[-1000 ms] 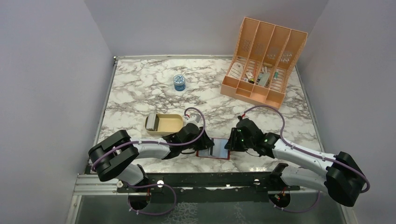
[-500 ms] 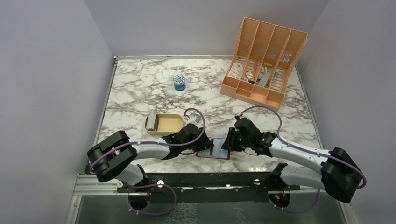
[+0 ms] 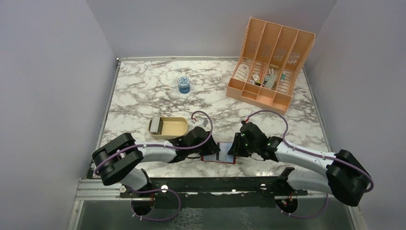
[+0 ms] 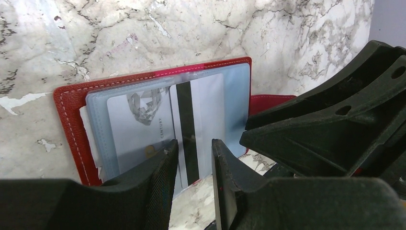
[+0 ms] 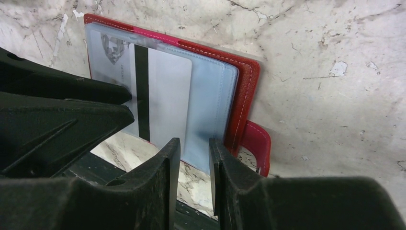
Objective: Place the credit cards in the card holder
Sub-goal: Insert the credit card into the card holder.
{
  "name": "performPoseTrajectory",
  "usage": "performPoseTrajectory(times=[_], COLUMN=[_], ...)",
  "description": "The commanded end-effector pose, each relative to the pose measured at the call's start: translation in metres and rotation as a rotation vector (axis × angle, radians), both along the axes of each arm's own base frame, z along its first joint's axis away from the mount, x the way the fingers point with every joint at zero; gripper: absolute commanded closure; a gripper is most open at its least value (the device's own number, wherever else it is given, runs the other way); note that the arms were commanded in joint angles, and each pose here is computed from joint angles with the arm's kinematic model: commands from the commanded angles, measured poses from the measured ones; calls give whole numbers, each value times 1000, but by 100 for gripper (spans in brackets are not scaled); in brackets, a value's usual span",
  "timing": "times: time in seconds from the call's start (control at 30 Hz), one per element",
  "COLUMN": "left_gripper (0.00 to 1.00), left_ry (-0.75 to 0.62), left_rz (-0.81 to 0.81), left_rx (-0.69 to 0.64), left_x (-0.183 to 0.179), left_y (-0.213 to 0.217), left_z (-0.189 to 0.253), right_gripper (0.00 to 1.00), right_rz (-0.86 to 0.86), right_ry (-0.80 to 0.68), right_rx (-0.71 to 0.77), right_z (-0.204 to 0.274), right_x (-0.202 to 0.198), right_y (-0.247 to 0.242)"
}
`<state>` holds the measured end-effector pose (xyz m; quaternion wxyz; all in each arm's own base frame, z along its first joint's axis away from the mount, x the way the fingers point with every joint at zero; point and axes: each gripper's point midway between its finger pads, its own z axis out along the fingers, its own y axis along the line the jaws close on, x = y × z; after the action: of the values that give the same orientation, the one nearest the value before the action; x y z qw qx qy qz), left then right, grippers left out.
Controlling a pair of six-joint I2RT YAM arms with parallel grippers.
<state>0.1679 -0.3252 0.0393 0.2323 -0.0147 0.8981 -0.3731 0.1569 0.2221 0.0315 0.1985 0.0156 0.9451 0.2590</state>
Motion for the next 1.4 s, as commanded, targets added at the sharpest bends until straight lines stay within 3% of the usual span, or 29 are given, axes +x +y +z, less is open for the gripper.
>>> performPoseTrajectory(times=[0.0,1.13,1.37], left_gripper=[67,71,65], left_ry=[-25,-66,-78], left_rz=[-5,-47,-36], left_rx=[-2,-31,5], left_x=[4,3,5], left_y=[-9,-30,-24], left_z=[5,17,14], right_gripper=[71,70,70], right_rz=[-15,10,11], right_ry=[-34,-53,-47], right_rx=[-12,20,19], right_z=[-2,1,-1], right_x=[3,4,2], right_y=[-4,2,1])
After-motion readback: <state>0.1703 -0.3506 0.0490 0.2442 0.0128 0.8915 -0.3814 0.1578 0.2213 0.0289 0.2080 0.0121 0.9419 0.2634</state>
